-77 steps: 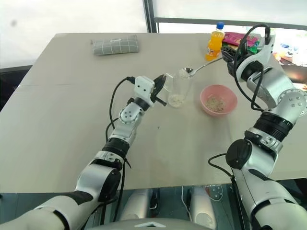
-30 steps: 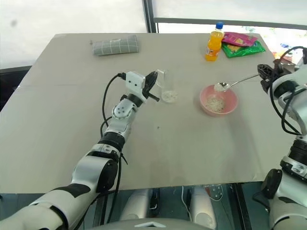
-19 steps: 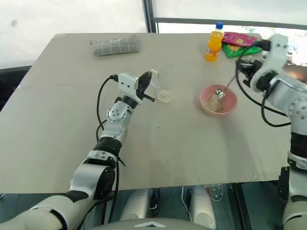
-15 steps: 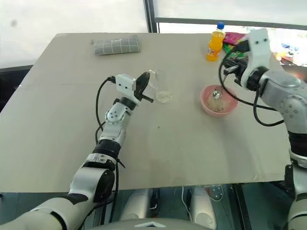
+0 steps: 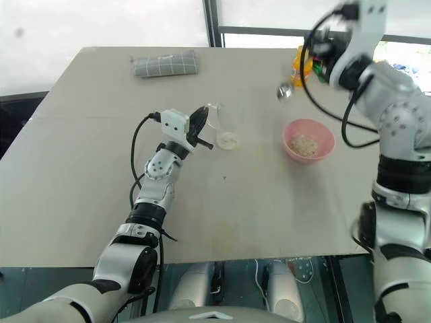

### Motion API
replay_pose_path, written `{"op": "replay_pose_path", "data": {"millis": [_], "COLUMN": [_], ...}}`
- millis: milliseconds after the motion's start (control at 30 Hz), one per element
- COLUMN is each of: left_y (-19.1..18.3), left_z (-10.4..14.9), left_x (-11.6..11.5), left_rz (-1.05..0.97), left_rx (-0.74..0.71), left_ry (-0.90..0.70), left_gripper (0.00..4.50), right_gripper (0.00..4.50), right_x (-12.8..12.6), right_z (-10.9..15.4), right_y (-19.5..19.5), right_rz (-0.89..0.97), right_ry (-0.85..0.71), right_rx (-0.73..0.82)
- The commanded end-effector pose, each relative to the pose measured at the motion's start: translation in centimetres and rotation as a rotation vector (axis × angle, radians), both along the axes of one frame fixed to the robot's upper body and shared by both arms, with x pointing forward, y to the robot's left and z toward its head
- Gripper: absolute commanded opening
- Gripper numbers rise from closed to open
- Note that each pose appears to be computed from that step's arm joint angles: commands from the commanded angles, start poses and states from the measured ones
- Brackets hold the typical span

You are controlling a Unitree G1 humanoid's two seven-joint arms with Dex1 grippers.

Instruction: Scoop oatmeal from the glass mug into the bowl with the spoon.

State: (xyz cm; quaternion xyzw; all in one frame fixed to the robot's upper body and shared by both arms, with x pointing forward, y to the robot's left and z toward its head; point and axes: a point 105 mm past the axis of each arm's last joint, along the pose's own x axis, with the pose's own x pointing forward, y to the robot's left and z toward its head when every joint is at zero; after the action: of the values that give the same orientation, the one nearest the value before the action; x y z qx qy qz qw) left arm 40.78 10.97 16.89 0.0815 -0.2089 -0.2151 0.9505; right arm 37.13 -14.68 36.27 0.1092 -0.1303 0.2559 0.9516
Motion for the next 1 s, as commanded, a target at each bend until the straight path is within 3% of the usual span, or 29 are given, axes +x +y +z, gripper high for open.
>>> {"op": "replay_pose_path", "data": {"millis": [33, 333, 567, 600, 700, 833, 1000], "left_y": [-0.6, -1.2, -2.2, -2.4, -2.5, -2.7, -2.3], "left_z": [1.9, 0.9, 0.0, 0.0, -0.5, -1.6, -2.0], "left_x": [-0.6, -0.8, -0.4, -0.4, -0.3, -0.6, -1.0], "left_rz": [-0.036, -0.047, -0.028, -0.025, -0.004, 0.001, 0.007], "left_rx": [0.012, 0.006, -0.022, -0.015, -0.019, -0.017, -0.02], "left_ry": [-0.086, -0.071, -0.052, -0.06, -0.06, -0.055, -0.064], "left_gripper": [0.09, 0.09, 0.09, 0.0, 0.0, 0.0, 0.0], "right_gripper": [0.0, 0.0, 0.0, 0.76, 1.93, 3.84, 3.84], "right_x": [-0.8, -1.6, -0.6, -0.5, 0.0, 0.2, 0.3], "right_z": [1.1, -3.6, -7.2, -7.5, -7.5, -7.0, -6.8], "right_y": [1.1, 6.4, 7.3, 7.2, 7.0, 6.6, 6.2], "right_rz": [0.073, 0.219, 0.231, 0.228, 0.207, 0.191, 0.173], "right_ry": [0.013, 0.165, 0.26, 0.262, 0.247, 0.22, 0.205], "right_rx": [0.11, 0.051, -0.039, -0.055, -0.055, -0.009, -0.004]}}
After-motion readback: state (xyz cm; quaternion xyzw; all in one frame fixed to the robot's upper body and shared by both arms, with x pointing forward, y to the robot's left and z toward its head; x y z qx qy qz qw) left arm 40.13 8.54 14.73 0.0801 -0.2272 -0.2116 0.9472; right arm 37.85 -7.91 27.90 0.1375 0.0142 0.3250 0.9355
